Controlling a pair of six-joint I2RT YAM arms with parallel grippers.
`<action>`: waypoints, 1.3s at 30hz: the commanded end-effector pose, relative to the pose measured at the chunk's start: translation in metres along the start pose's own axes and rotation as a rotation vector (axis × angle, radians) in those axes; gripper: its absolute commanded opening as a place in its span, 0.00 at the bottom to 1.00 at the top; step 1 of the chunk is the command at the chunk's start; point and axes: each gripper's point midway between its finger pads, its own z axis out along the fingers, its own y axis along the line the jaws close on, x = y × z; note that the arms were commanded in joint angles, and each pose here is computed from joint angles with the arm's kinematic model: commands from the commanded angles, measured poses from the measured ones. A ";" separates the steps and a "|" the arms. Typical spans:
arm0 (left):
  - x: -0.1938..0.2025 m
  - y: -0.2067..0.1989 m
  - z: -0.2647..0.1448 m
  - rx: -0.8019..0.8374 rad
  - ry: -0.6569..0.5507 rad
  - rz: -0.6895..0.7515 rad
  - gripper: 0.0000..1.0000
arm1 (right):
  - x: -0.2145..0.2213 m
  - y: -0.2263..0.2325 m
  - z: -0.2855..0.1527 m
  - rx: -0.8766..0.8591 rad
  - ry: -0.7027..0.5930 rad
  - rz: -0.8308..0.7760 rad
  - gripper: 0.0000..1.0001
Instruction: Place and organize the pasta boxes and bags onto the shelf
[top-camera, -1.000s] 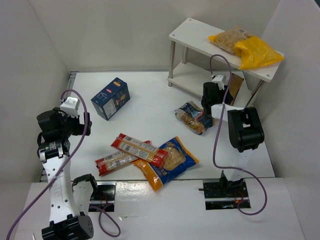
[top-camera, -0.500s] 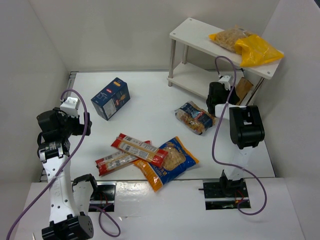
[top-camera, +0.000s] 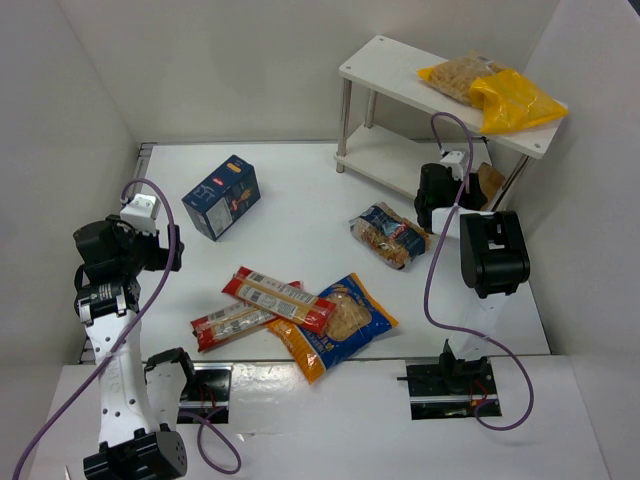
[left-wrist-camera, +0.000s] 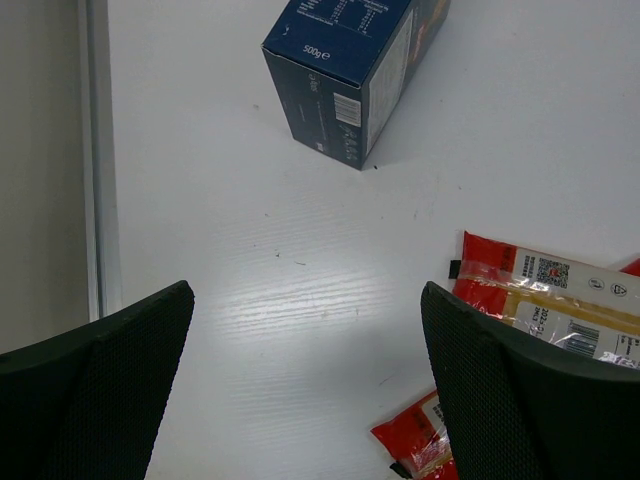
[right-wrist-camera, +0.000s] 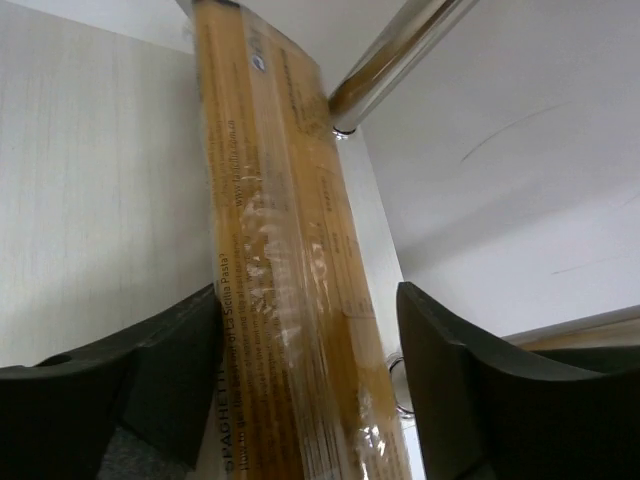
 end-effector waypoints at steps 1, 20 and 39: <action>-0.008 -0.002 -0.002 0.012 -0.040 0.007 1.00 | -0.021 -0.022 0.006 0.095 -0.038 0.174 0.76; -0.011 -0.003 -0.005 0.007 -0.056 0.015 1.00 | -0.066 0.021 -0.162 -0.532 -0.204 -0.004 0.88; -0.010 -0.008 -0.005 0.036 -0.056 0.021 1.00 | 0.044 0.066 -0.402 -1.758 0.174 -0.635 0.99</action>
